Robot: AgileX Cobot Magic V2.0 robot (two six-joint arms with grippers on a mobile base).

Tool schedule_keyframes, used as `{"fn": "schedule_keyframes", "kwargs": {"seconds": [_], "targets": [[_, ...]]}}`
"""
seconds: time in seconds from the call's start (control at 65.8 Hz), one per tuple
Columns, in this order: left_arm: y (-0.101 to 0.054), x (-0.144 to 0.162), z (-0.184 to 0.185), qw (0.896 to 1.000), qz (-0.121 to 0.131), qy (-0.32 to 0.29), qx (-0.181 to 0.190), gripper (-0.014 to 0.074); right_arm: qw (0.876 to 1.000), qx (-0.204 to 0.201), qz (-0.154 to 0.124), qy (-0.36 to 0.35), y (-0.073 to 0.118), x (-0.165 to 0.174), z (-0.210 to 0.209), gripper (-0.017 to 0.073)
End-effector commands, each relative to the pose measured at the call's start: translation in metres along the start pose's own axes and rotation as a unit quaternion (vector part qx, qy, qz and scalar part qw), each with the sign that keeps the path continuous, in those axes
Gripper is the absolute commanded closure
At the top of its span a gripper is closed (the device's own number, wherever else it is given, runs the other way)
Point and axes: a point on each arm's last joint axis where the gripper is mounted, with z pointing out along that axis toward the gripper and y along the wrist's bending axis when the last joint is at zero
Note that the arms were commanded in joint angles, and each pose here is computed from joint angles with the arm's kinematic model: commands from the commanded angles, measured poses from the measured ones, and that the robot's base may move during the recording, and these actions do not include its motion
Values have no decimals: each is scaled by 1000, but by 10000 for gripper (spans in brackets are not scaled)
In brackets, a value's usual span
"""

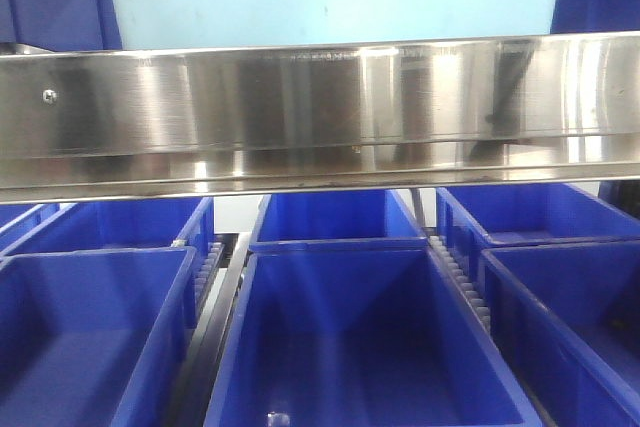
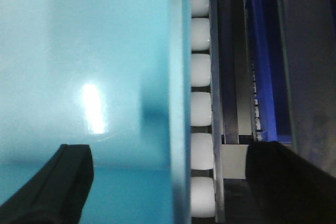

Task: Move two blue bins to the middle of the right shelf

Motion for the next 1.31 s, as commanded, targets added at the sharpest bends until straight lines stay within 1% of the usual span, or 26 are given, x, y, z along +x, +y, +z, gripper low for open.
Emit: {"fn": "schedule_keyframes", "kwargs": {"seconds": [0.0,0.061,0.228,0.441,0.547,0.593,0.653,0.729,0.745,0.775,0.79,0.805,0.836,0.851,0.912,0.957,1.018,1.094,1.155,1.292], "targets": [[5,4,1,1000,-3,8,2,194,1000,-3,-6,-9,-1,0,-5,84],[7,5,4,1000,-10,14,6,194,1000,-2,-9,-7,-1,0,-3,84],[5,5,3,1000,-13,15,15,197,1000,-2,-8,-5,-1,-1,-1,84],[5,5,3,1000,-13,15,15,248,1000,-2,-8,-5,-1,-1,-1,84],[5,5,4,1000,-12,16,15,257,1000,-2,-8,-4,-1,-1,0,85],[5,5,4,1000,-12,16,15,257,1000,-2,-10,-4,-1,-1,0,99],[4,5,4,1000,-14,17,18,258,1000,-2,-10,-4,-1,-1,0,159],[4,5,4,1000,-14,18,20,297,1000,-2,-10,-4,-1,-1,0,296],[4,5,4,1000,-14,18,20,321,1000,-2,-10,-3,-1,-1,0,343],[4,5,4,1000,-14,18,20,360,1000,-2,-10,-4,-1,-1,0,410],[4,5,4,1000,-14,19,20,392,1000,-2,-10,-4,-1,-1,0,462],[4,5,4,1000,-14,19,20,414,1000,-2,-10,-2,-1,-1,1,480],[4,5,4,1000,-14,19,20,448,1000,-2,-10,-2,-1,-1,1,568],[4,5,4,1000,-13,19,20,482,1000,-2,-10,-1,-1,-1,2,603],[3,6,4,999,-13,20,26,570,1000,-4,-9,0,-1,-1,3,730],[3,6,4,999,-13,21,27,638,1000,-5,-9,0,0,-1,3,722],[2,6,4,999,-12,21,29,704,1000,-6,-9,1,0,-1,3,722],[1,6,4,999,-6,23,37,704,1000,-8,-15,1,0,-1,3,722],[1,6,4,999,-6,23,37,704,1000,-9,-22,1,0,-1,3,722],[1,6,4,999,-6,23,37,704,999,-18,-26,3,2,0,3,722]]}}
